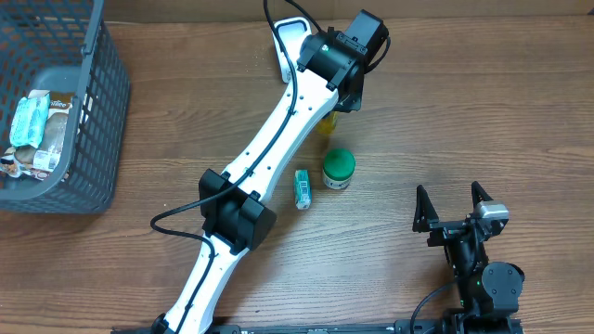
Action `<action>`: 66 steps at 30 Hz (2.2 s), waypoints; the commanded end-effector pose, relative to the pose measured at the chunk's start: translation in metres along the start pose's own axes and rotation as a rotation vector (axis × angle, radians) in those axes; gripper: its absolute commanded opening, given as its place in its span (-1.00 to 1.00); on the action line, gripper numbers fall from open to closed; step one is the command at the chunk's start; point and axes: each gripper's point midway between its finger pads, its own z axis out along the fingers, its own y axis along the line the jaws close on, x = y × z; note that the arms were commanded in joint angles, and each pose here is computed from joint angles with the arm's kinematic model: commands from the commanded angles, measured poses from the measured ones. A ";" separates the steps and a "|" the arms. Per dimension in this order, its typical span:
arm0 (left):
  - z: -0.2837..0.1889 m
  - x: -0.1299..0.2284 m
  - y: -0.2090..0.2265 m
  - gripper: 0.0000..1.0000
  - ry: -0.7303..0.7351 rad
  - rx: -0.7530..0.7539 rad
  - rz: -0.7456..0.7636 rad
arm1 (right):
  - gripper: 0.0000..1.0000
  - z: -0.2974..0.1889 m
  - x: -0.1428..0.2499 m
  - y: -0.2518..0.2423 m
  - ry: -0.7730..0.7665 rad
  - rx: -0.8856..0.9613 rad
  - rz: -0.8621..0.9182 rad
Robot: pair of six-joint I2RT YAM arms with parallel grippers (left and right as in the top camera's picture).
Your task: Scan the item barcode
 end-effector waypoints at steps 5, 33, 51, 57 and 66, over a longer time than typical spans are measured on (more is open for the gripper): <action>-0.002 0.001 -0.014 -0.69 -0.028 0.006 0.005 | 1.00 0.000 0.002 0.002 -0.003 -0.011 0.000; 0.006 0.025 -0.082 -0.68 -0.017 0.128 0.070 | 1.00 0.000 0.002 0.002 -0.003 -0.011 0.000; 0.036 0.040 -0.088 -0.53 0.031 0.094 0.068 | 1.00 0.000 0.002 0.002 -0.003 -0.011 0.000; 0.048 0.047 -0.087 -0.21 0.059 0.078 0.075 | 1.00 0.000 0.002 0.002 -0.003 -0.011 0.000; 0.047 0.045 -0.088 0.50 0.052 0.083 0.078 | 1.00 0.000 0.002 0.002 -0.002 -0.011 0.000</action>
